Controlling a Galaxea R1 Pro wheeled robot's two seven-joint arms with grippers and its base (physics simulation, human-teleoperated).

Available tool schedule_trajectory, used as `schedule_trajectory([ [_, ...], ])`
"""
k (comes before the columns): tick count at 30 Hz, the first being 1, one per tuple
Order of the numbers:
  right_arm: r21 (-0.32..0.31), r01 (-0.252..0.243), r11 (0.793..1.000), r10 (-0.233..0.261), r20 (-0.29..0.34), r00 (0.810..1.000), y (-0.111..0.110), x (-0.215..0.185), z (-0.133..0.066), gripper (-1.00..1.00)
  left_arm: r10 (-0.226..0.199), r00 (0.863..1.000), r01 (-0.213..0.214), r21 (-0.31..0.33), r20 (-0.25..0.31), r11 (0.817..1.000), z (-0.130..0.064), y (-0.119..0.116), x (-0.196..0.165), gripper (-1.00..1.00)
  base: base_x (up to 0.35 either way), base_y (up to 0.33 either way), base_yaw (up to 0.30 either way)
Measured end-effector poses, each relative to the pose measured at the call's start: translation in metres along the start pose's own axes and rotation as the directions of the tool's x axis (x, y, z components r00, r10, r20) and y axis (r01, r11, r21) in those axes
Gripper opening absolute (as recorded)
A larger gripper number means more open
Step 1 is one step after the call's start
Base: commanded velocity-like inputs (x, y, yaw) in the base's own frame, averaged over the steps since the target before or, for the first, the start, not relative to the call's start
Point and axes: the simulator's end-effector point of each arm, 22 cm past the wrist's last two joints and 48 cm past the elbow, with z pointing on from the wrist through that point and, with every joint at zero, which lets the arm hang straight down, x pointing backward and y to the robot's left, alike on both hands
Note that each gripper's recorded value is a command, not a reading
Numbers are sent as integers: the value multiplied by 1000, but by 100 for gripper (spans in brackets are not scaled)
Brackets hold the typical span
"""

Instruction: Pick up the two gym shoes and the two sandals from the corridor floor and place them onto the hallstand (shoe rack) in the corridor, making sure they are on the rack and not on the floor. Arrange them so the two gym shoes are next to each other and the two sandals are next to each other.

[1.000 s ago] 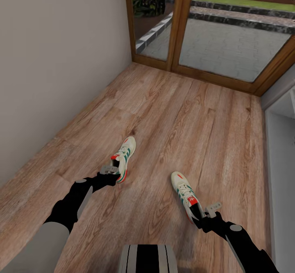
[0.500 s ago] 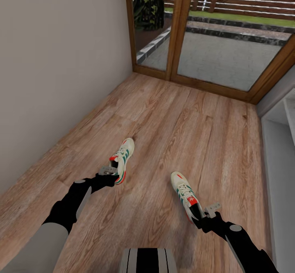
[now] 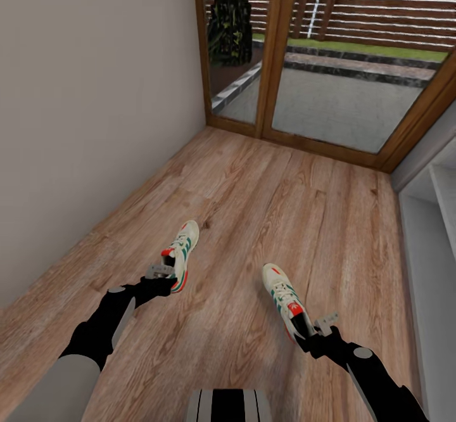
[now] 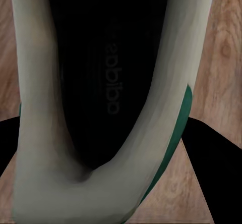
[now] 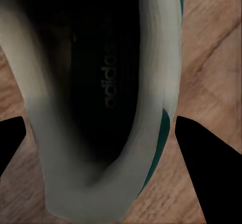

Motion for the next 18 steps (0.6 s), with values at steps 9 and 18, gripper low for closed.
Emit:
schedule_trajectory([
  [9,15,16,1000,-17,64,998,-6,-25,-11,-100,0,1000,0,-97,1,995,-19,17,35,-100,0,0,0],
  [18,26,24,999,-27,113,993,-6,-50,-25,-100,-2,999,12,-188,54,982,-44,34,56,-100,0,0,0],
])
